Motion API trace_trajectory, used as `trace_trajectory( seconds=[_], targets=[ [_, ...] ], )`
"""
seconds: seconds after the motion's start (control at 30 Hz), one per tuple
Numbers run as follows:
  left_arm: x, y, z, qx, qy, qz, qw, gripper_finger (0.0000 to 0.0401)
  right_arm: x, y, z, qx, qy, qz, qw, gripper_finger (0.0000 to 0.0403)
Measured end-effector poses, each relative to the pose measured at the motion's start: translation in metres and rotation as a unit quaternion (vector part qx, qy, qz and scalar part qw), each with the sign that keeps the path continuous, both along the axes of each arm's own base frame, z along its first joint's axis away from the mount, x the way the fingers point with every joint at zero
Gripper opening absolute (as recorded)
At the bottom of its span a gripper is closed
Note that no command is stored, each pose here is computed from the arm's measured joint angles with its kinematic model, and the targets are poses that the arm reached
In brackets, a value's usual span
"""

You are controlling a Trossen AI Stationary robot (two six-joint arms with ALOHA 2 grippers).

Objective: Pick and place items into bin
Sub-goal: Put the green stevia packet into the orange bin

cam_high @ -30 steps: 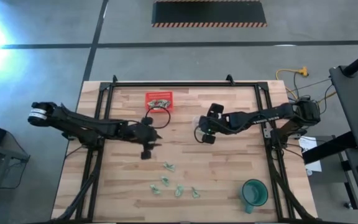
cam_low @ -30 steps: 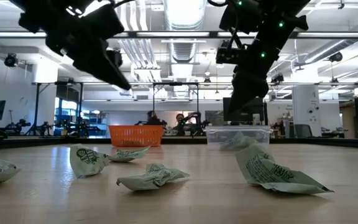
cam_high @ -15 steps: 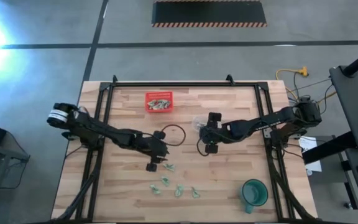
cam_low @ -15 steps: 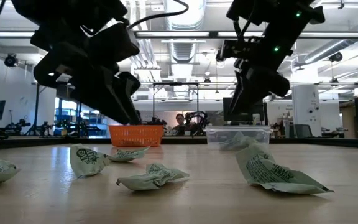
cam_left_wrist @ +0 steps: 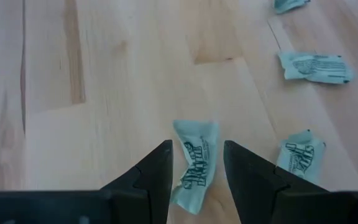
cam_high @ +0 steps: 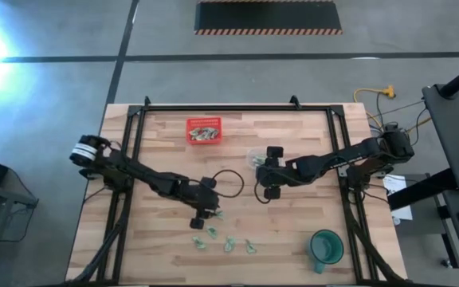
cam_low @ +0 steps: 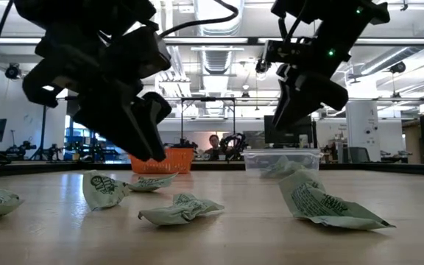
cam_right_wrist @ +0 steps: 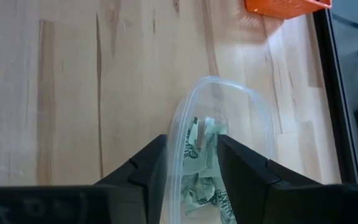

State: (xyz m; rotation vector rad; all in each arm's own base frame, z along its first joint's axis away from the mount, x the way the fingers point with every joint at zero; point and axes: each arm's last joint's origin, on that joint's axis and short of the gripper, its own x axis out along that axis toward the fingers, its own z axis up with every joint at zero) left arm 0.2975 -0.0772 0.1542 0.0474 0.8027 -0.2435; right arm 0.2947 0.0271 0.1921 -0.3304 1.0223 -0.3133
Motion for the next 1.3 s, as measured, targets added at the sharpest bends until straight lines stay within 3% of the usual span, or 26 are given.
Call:
trace_trajectory(
  seconds=[0.6, 0.93, 1.1, 1.3],
  targets=[
    [0.006, -0.004, -0.026, 0.017, 0.023, 0.004, 1.000, 0.0123, 0.001, 0.000, 0.000, 0.001, -0.007, 0.000, 1.000, 0.0121],
    [0.006, -0.004, -0.025, 0.021, 0.021, 0.001, 1.000, 0.0013, 0.001, 0.000, 0.000, 0.001, -0.006, -0.001, 1.000, 0.0109],
    [0.009, -0.004, -0.018, 0.047, 0.003, 0.010, 0.999, 0.0009, 0.001, 0.000, 0.000, 0.001, -0.006, 0.000, 1.000, 0.0106],
    [0.009, 0.002, -0.003, 0.129, -0.028, 0.047, 0.990, 0.0010, 0.001, 0.000, 0.000, 0.000, -0.005, 0.000, 1.000, 0.0106]
  ],
)
